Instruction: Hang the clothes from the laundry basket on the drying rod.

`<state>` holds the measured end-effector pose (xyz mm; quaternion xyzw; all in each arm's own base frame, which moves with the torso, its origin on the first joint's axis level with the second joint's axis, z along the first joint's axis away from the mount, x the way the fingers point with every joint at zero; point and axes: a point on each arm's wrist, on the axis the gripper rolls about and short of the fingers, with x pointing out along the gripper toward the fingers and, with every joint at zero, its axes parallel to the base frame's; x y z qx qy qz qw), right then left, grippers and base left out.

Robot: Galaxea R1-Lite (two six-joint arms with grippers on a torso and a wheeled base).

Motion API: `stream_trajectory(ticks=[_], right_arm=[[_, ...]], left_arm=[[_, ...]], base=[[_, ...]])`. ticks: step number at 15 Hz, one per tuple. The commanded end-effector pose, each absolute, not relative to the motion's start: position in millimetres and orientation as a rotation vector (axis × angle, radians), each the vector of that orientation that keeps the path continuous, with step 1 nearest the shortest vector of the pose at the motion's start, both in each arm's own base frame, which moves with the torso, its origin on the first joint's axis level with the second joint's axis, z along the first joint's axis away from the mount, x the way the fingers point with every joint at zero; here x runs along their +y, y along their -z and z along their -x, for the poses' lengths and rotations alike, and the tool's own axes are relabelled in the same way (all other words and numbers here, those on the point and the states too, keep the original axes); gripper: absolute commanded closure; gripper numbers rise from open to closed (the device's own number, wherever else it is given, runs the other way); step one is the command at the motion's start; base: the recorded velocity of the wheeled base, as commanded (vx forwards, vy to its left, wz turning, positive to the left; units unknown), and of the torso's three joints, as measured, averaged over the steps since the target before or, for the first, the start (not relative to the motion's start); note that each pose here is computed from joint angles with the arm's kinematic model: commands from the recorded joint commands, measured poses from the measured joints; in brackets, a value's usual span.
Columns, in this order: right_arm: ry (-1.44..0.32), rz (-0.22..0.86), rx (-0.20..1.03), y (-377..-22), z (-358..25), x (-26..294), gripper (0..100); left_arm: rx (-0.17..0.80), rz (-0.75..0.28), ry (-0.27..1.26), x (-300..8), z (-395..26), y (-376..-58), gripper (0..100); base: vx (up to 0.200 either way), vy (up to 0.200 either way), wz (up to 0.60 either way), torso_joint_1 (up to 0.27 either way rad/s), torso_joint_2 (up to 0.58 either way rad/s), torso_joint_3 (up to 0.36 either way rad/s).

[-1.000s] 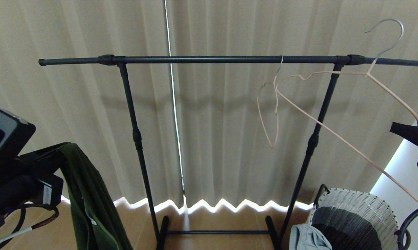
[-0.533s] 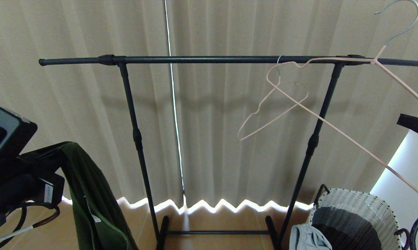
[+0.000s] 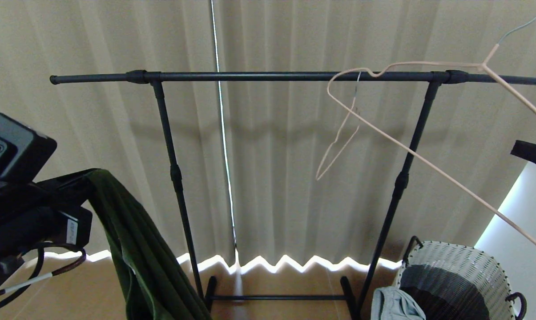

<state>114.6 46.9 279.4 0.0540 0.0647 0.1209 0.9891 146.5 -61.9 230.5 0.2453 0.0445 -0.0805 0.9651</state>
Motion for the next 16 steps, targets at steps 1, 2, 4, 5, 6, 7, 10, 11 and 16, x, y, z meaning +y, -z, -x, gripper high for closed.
stream_trajectory(ticks=[1,2,4,5,6,7,10,11,16], right_arm=[[-0.285,-0.109,0.122,-281,-116,53,100],[-0.296,-0.105,0.131,-279,-123,58,100],[-0.320,-0.098,0.160,-274,-129,63,100],[-0.375,-0.093,0.181,-271,-131,68,100],[-0.425,-0.089,0.198,-268,-130,72,100],[-0.443,-0.084,0.212,-265,-131,75,100],[-0.550,-0.046,0.299,-248,-133,97,100],[-0.582,-0.032,0.325,-243,-135,105,100],[-0.734,-0.019,0.340,-238,-141,135,100]], left_arm=[[0.094,-0.493,0.186,-72,-158,-234,100],[0.103,-0.477,0.183,-77,-169,-237,100],[0.112,-0.443,0.179,-85,-183,-241,100],[0.118,-0.417,0.164,-90,-194,-244,100],[0.123,-0.400,0.141,-94,-203,-247,100],[0.129,-0.395,0.131,-96,-207,-247,100],[0.155,-0.355,0.082,-106,-229,-246,100],[0.168,-0.334,0.072,-109,-235,-244,100],[0.168,-0.270,0.014,-117,-254,-249,100]], base=[[0.000,0.000,0.00,0.000,0.00,0.000],[0.000,0.000,0.00,0.000,0.00,0.000],[0.000,0.000,0.00,0.000,0.00,0.000],[0.000,0.000,0.00,0.000,0.00,0.000],[0.000,0.000,0.00,0.000,0.00,0.000],[0.000,0.000,0.00,0.000,0.00,0.000],[0.000,0.000,0.00,0.000,0.00,0.000],[0.000,0.000,0.00,0.000,0.00,0.000],[0.000,0.000,0.00,0.000,0.00,0.000]])
